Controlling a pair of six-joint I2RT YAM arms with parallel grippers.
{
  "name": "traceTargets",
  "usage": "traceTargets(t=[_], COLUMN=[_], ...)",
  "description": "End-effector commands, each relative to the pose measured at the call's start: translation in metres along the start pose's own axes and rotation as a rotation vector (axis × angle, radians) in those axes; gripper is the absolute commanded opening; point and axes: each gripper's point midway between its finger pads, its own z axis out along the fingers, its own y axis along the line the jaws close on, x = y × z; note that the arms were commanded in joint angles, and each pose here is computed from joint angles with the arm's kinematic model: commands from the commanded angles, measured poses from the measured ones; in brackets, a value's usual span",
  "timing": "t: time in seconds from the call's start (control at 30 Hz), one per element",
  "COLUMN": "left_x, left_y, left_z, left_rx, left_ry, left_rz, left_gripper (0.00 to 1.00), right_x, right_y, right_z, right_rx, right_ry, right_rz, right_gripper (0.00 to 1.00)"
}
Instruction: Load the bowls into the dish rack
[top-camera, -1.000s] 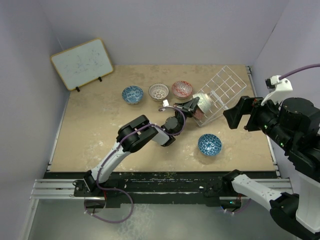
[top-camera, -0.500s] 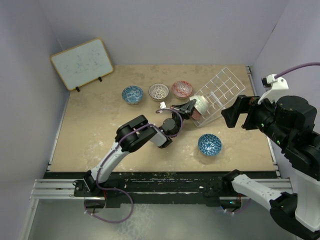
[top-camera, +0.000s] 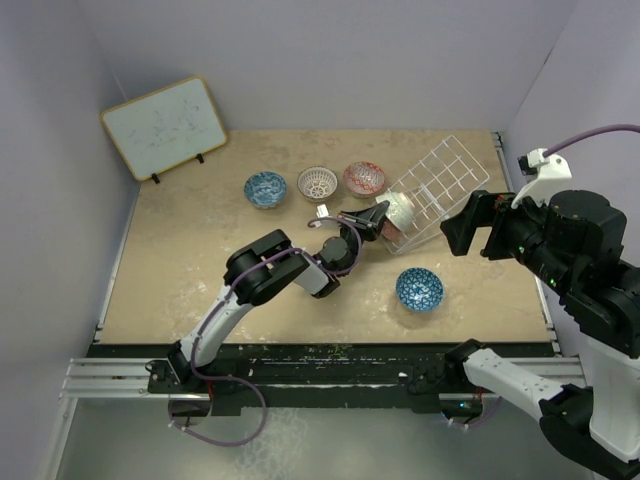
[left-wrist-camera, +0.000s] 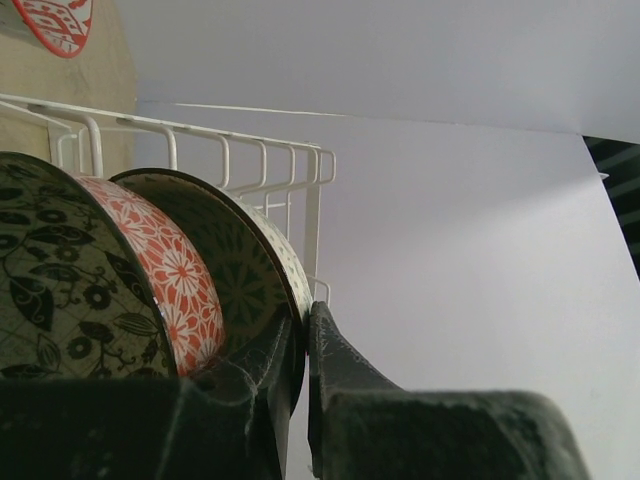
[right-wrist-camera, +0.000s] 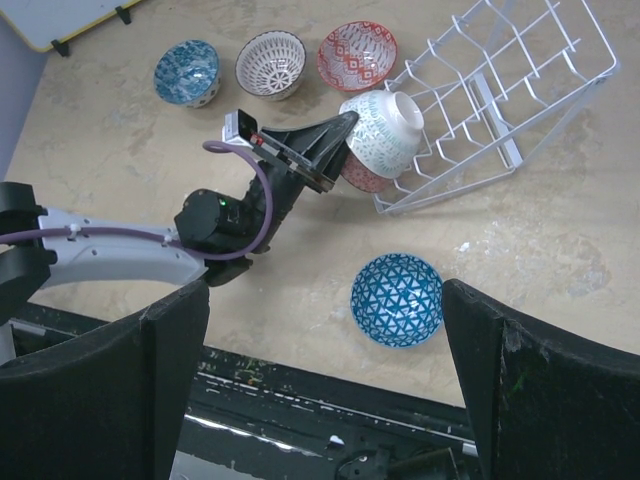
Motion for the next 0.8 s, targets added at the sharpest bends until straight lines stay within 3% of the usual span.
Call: traceTargets(t=[0.0, 0.27, 0.77], left_x=[0.006, 0.009, 0.0], left_y=[-0.063, -0.054, -0.04], left_z=[0.006, 0.004, -0.007], left_rx=[0.099, 0.005, -0.104], left_ry=[0.021, 0.05, 0.067], left_rz=[-0.074, -0.045, 0.021], left_gripper=[0.12, 0.18, 0.53], right_x=[-0.008, -0.007, -0.006], right_y=[0.005, 0.005, 0.007], right_z=[0.001, 0.0, -0.003], right_rx=[-0.029, -0.03, -0.042], right_ry=[-0.034, -0.035, -0.039], right_rz=[-0.001, 0.0, 0.01], right_gripper=[1.0, 1.0, 1.0])
